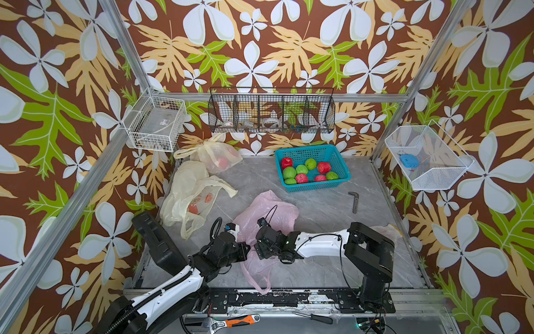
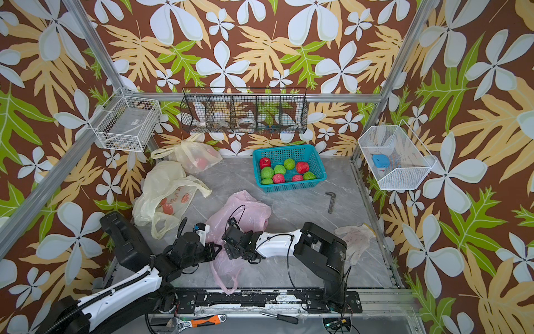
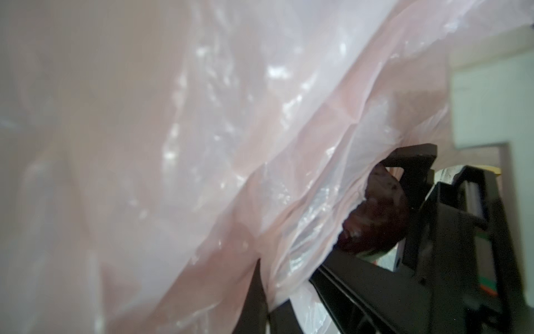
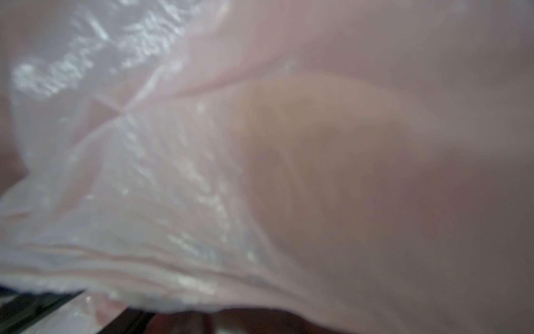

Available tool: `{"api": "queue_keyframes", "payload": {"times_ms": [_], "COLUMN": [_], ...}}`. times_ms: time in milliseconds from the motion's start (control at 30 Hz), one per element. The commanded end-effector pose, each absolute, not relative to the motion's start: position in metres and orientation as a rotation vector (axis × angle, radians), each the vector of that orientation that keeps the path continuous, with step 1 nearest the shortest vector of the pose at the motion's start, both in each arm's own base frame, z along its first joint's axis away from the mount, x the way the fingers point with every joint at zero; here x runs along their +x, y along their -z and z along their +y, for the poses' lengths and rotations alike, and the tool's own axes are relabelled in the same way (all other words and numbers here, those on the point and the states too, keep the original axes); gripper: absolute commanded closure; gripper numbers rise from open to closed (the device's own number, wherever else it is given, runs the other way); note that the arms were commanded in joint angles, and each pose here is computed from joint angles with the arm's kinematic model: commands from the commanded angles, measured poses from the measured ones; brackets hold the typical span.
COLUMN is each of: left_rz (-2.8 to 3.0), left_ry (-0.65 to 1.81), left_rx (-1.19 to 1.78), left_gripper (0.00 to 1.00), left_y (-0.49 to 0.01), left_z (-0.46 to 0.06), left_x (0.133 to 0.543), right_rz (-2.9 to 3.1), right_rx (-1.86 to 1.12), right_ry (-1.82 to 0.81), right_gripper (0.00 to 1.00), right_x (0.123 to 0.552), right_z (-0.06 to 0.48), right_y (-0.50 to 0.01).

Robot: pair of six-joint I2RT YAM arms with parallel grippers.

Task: Untie the knot of a plastic bag & take out the apple
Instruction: Pick up the apple from the plastic bag, then place the apple in the basket.

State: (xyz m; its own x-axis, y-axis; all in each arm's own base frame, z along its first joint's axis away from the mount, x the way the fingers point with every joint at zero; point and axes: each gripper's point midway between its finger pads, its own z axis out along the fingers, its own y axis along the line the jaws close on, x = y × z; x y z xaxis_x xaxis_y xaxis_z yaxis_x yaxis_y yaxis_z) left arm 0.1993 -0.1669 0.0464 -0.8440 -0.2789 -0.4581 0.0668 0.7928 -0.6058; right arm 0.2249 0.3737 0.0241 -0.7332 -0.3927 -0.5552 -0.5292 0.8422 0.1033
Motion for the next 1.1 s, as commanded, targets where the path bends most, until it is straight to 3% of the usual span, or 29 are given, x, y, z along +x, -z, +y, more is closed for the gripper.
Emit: {"api": "queue_keyframes", "payload": {"times_ms": [0,333,633,833,1067], "left_rz": [2.385,2.352,2.342,2.363,2.376], "left_ry": [0.898,0.88,0.776,0.728,0.743], "left_rx": [-0.141,-0.139,-0.154,-0.142,-0.133], "left_gripper": [1.0,1.0,1.0,1.0,1.0], "left_y": [-0.058,-0.065,-0.058,-0.065,-0.069], "left_z": [-0.174,-0.171,-0.161,-0.162,-0.164], "left_x": [0.206,0.211,0.219,0.227,0.224], "right_rz": [2.461,2.251,2.076,1.951,1.89], "right_rx": [-0.682,-0.714,-0.708,-0.599,-0.351], "right_ry": [-0.365,-0.373,-0.526,-0.379,-0.361], "right_gripper": [0.16,0.41,0.44,0.44,0.44], "right_x": [0.224,0.226,0.221,0.272,0.37], "right_z": [0.375,0.386,0.387,0.343,0.279], "right_y": [-0.036,-0.106,-0.177,-0.238,-0.257]}}
